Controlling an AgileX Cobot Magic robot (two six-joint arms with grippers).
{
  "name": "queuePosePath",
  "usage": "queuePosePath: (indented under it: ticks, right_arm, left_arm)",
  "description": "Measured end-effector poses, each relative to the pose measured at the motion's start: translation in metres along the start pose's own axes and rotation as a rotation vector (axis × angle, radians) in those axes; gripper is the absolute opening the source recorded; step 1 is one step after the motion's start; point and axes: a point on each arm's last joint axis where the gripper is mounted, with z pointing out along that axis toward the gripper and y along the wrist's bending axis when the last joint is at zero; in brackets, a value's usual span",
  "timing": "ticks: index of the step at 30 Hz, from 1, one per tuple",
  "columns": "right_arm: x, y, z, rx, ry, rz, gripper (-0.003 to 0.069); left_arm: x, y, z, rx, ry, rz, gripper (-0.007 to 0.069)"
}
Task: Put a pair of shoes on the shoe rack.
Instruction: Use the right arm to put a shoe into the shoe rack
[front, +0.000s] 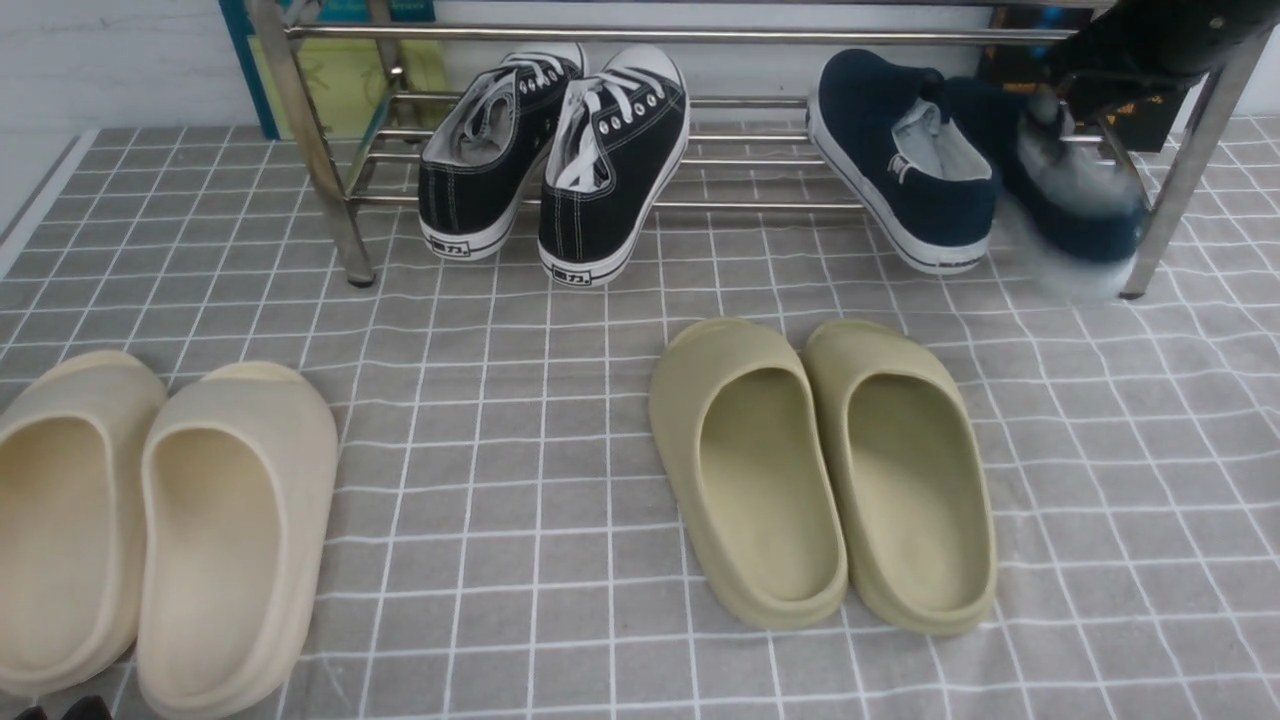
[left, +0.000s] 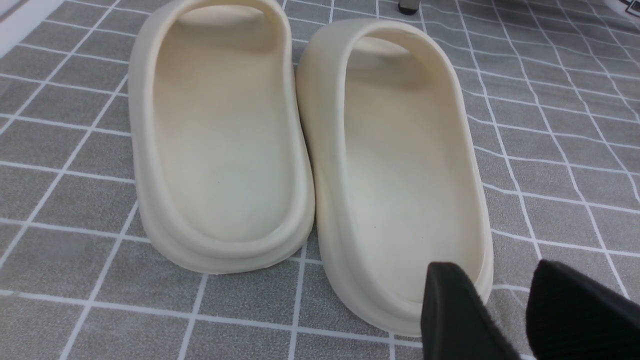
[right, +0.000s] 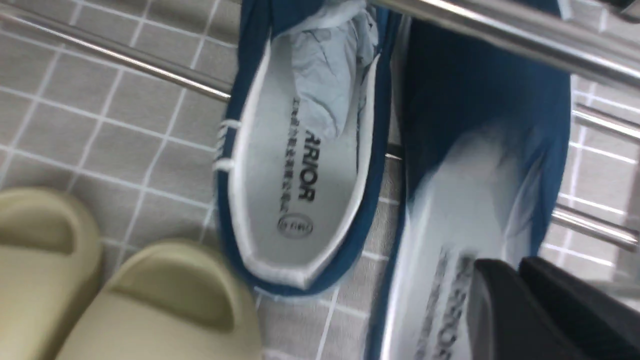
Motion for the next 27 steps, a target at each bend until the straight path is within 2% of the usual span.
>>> queuePosePath:
  ticks: [4, 9, 15, 20, 24, 27]
  right_arm:
    - [0.006, -0.004, 0.033, -0.007, 0.021, 0.015, 0.0195]
    - [0.007, -0.003, 0.040, -0.020, 0.022, 0.026, 0.0254]
    - [0.011, 0.000, 0.028, -0.039, 0.085, 0.021, 0.0262]
    - [0.014, 0.006, -0.005, -0.056, 0.158, 0.004, 0.0237]
    - [0.013, 0.011, -0.035, -0.056, 0.146, -0.004, 0.0221]
    - [0.035, 0.018, -0.059, -0.064, 0.184, 0.002, 0.0218]
  left_arm:
    - [0.000, 0.000, 0.000, 0.000, 0.000, 0.000, 0.0239]
    - [0.000, 0.000, 0.000, 0.000, 0.000, 0.000, 0.0239]
    - [0.000, 0.000, 0.000, 0.000, 0.000, 0.000, 0.0239]
    - [0.000, 0.000, 0.000, 0.000, 0.000, 0.000, 0.0239]
    - [0.000, 0.000, 0.000, 0.000, 0.000, 0.000, 0.0239]
    - [0.000, 0.000, 0.000, 0.000, 0.000, 0.000, 0.0239]
